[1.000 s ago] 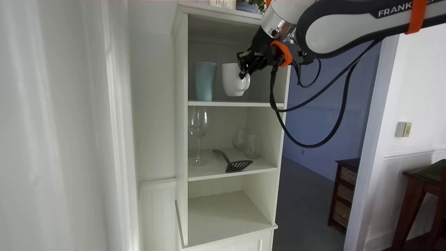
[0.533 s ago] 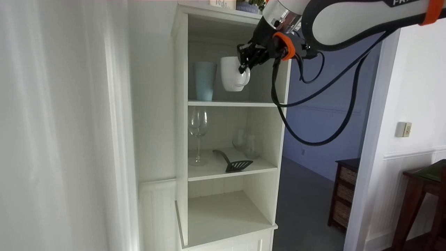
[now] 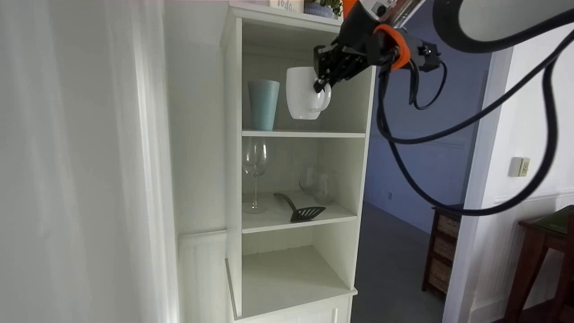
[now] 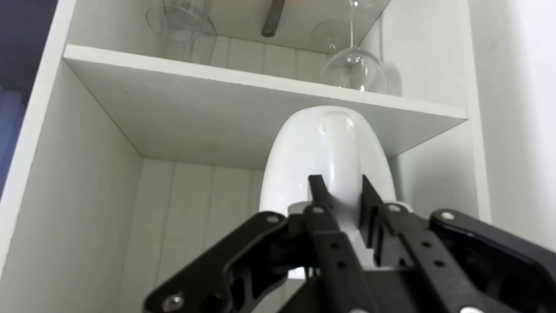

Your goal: Move the white mug to the bottom shelf.

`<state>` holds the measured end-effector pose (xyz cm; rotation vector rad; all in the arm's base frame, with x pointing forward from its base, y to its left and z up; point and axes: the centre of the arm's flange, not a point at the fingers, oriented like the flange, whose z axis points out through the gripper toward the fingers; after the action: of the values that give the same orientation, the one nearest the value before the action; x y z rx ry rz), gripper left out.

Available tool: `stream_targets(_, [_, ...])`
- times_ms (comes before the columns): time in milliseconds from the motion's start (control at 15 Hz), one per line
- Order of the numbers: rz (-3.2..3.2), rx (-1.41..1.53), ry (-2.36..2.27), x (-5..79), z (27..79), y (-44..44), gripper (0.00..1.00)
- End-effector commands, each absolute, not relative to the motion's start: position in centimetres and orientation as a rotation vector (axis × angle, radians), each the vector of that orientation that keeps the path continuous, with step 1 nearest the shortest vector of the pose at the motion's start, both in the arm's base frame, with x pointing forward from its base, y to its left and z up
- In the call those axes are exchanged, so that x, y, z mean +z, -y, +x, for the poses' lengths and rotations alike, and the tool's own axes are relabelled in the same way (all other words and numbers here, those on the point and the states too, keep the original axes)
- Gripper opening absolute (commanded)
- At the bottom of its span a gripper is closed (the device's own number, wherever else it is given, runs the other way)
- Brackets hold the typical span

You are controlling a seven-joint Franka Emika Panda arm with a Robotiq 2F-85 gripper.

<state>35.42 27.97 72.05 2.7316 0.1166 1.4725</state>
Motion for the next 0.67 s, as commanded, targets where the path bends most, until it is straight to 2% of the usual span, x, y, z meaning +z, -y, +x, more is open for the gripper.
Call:
stream_targets(0, [2.737,1.515,-0.052,72.7,29.4,-27.0,0.05])
stream_targets(333, [2.809,1.426,-0.059,69.7,25.3,-26.8,0.05])
stream_targets(600, [2.902,1.387,-0.186,65.5,24.2,-26.0,0.05])
